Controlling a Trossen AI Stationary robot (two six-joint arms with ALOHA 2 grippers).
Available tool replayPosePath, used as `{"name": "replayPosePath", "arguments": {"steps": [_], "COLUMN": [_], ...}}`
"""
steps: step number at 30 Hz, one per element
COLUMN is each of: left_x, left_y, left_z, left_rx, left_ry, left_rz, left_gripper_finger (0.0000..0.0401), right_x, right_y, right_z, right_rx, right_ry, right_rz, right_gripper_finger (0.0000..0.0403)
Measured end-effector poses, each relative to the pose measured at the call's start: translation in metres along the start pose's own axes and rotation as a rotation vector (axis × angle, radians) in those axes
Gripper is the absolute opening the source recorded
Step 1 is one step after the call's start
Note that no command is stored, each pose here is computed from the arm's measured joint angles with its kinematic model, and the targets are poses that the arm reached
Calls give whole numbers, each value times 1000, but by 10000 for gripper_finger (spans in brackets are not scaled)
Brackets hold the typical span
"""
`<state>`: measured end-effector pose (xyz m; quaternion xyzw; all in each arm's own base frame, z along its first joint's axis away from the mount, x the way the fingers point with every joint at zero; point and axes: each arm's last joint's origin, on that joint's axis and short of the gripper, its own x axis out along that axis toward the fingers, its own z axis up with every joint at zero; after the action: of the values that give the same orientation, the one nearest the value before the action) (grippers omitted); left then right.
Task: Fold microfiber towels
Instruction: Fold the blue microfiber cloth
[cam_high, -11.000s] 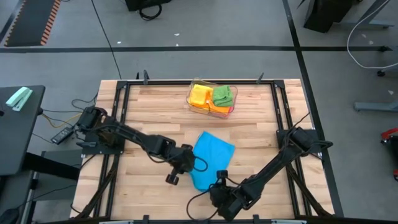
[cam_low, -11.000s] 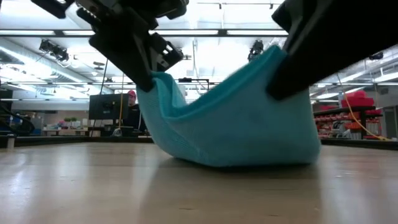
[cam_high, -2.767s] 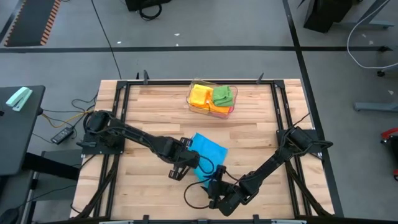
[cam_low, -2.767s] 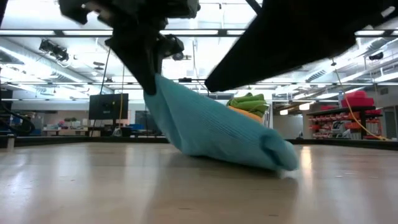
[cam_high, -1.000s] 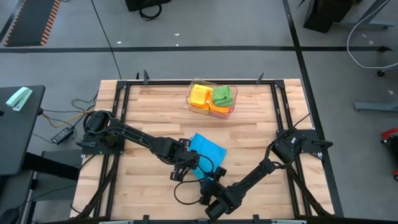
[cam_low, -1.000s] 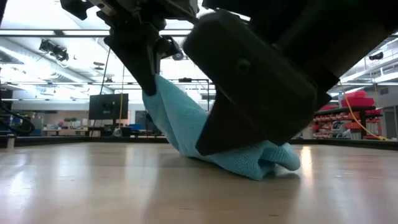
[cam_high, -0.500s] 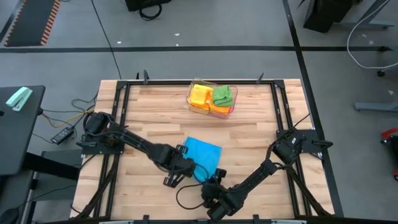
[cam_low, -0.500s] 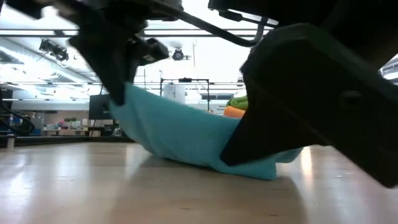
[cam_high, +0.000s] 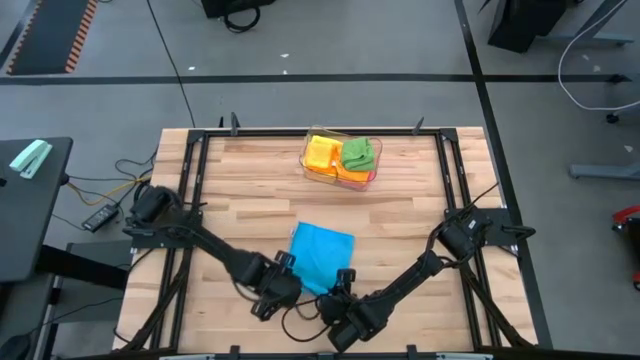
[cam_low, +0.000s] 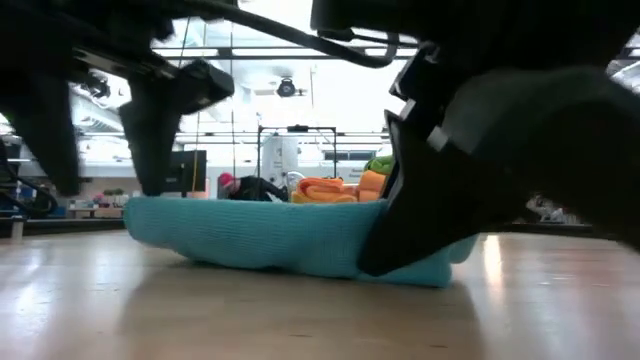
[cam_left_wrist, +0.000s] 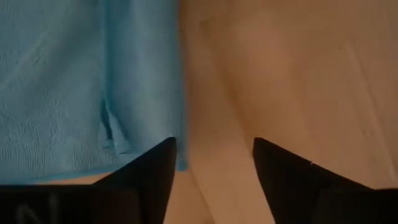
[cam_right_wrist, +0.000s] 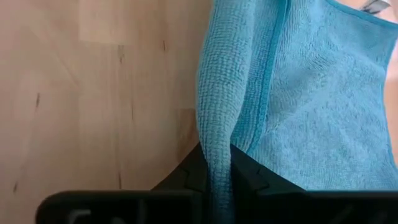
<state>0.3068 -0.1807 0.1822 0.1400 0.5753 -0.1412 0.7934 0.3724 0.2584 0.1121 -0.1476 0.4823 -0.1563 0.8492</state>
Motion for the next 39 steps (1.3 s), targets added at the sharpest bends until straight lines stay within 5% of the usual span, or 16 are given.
{"name": "replayPosePath", "arguments": {"steps": [7, 17, 24, 39], "left_x": [-4, 7, -12, 18], "left_y": [-23, -38, -43, -23], "left_z": [0, -10, -11, -27], "left_rx": [75, 124, 136, 51], "left_ry": [-69, -124, -171, -210], "left_rz": [178, 158, 160, 296], "left_gripper_finger": [238, 193, 171, 135], "right_x": [-22, -38, -50, -33], "right_y": [-11, 1, 8, -12], "right_z": [11, 4, 0, 13], "right_rx": [-55, -206, -320, -220], "right_ry": [-21, -1, -22, 12], "right_rz": [49, 175, 218, 191], "right_gripper_finger": [42, 42, 42, 42]}}
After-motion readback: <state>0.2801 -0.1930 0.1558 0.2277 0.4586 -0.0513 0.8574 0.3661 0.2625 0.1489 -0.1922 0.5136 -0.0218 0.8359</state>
